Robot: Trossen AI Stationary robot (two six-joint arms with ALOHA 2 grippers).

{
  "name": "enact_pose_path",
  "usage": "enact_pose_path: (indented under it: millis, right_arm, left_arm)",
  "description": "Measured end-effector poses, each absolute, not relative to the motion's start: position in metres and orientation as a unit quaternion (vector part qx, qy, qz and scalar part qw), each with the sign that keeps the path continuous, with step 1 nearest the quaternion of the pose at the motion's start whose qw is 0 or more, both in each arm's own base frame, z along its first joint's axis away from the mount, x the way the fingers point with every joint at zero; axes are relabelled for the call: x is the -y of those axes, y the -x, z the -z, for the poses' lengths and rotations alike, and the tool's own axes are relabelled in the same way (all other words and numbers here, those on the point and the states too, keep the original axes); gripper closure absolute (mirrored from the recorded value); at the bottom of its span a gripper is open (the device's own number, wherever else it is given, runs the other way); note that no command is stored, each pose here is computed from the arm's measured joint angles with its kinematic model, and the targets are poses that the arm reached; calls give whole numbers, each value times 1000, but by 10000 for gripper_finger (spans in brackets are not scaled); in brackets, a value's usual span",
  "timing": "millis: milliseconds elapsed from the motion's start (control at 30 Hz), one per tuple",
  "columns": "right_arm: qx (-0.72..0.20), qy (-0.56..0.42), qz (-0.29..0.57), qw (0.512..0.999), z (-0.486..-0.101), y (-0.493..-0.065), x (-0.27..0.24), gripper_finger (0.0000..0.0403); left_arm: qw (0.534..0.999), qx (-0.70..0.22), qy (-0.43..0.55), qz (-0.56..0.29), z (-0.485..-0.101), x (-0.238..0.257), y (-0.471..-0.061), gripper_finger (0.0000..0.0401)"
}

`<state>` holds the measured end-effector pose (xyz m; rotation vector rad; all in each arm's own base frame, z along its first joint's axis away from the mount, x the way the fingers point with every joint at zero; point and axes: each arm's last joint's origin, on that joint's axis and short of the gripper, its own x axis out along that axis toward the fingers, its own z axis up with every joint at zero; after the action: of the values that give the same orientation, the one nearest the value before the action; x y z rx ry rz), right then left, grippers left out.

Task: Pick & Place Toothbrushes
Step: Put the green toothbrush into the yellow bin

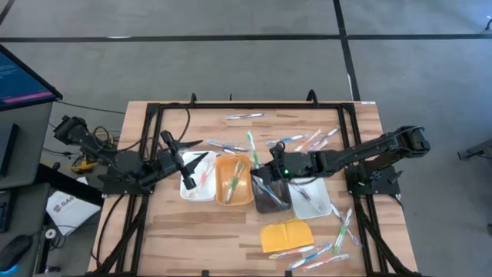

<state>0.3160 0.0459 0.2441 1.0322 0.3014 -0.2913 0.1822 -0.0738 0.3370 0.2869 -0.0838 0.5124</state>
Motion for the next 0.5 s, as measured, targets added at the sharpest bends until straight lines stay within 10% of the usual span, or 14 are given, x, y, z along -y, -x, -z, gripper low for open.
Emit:
enact_pose_path:
  millis: [500]
  right_arm:
    - [-291, -354, 258, 851, -241, -381, -56, 390]
  left_arm:
    - [934, 19, -85, -348, -336, 71, -177, 258]
